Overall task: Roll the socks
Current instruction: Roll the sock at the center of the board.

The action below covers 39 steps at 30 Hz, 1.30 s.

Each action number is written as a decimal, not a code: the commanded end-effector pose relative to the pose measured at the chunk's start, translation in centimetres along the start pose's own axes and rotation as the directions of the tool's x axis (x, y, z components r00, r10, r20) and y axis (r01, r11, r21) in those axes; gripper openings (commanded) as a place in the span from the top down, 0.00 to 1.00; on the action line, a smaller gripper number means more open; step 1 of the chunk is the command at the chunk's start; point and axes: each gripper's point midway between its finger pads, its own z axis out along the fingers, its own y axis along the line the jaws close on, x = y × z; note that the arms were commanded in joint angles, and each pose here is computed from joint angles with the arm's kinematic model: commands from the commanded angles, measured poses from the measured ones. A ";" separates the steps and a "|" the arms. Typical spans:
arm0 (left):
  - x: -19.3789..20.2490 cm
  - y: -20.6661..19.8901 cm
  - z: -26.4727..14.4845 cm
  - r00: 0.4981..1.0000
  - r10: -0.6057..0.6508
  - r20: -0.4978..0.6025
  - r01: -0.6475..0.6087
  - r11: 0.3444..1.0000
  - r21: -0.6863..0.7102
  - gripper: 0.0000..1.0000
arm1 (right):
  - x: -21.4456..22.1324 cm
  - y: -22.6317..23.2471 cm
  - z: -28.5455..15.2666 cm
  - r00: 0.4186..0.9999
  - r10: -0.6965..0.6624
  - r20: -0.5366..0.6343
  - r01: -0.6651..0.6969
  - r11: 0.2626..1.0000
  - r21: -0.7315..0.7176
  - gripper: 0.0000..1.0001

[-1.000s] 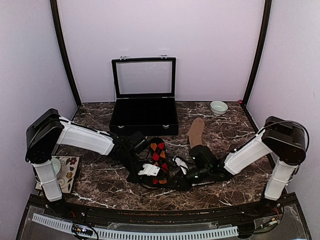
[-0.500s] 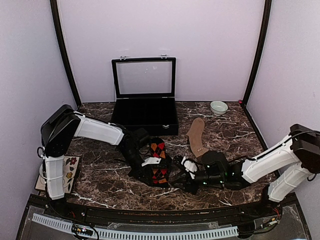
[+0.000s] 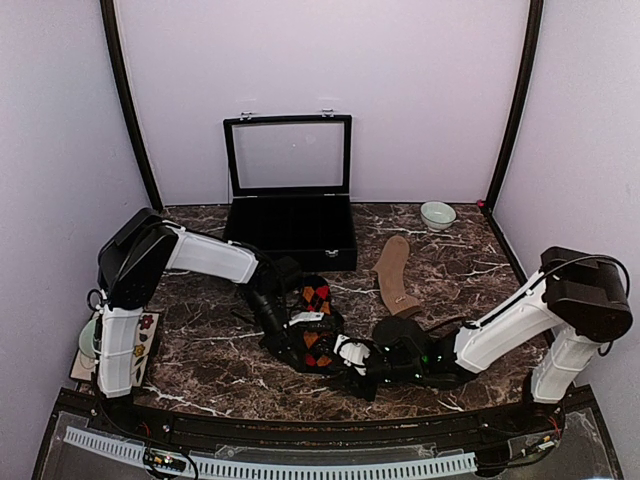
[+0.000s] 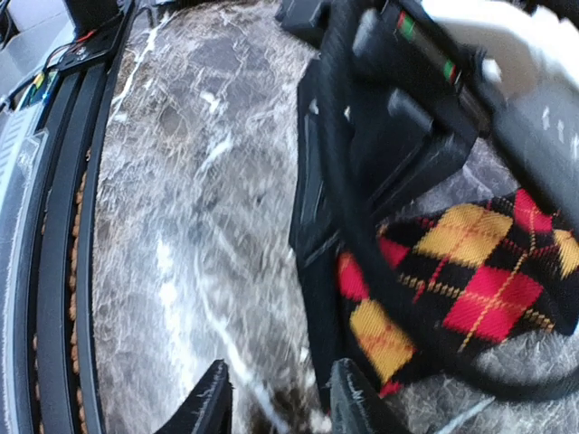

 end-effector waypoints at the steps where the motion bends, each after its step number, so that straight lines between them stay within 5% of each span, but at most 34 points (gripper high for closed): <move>1: 3.6 0.9 0.9 0.982 -0.111 -0.151 0.108 0.994 -0.032 0.96 | -2.2 -0.4 0.8 0.993 -0.112 0.048 0.109 0.992 0.057 0.61; 20: 4.6 1.7 1.0 0.967 -0.155 -0.201 0.145 0.987 -0.063 0.97 | -0.9 -1.4 3.5 0.976 -0.217 0.004 0.216 0.972 0.095 0.66; 26: 4.3 1.4 0.7 0.969 -0.156 -0.193 0.149 0.987 -0.053 0.92 | 1.2 -1.6 3.4 0.986 -0.165 -0.030 0.167 0.983 0.076 0.90; 29: 4.2 1.5 0.4 0.972 -0.153 -0.178 0.143 0.987 -0.068 0.83 | 1.8 -1.6 3.1 0.988 -0.151 -0.038 0.154 0.985 0.076 1.00; 34: 3.6 1.9 -0.5 0.980 -0.144 -0.138 0.125 0.983 -0.136 0.59 | 2.3 -1.4 3.1 0.991 -0.124 -0.049 0.127 0.990 0.056 1.00; 37: 3.1 1.4 -1.9 0.988 -0.116 -0.100 0.096 0.977 -0.189 0.31 | 3.1 -1.2 3.2 0.994 -0.082 -0.070 0.084 0.996 0.032 1.00; 39: 3.2 1.2 -2.7 0.992 -0.087 -0.096 0.062 0.968 -0.241 0.27 | 3.8 -1.1 3.4 0.995 -0.044 -0.094 0.045 0.999 0.011 1.00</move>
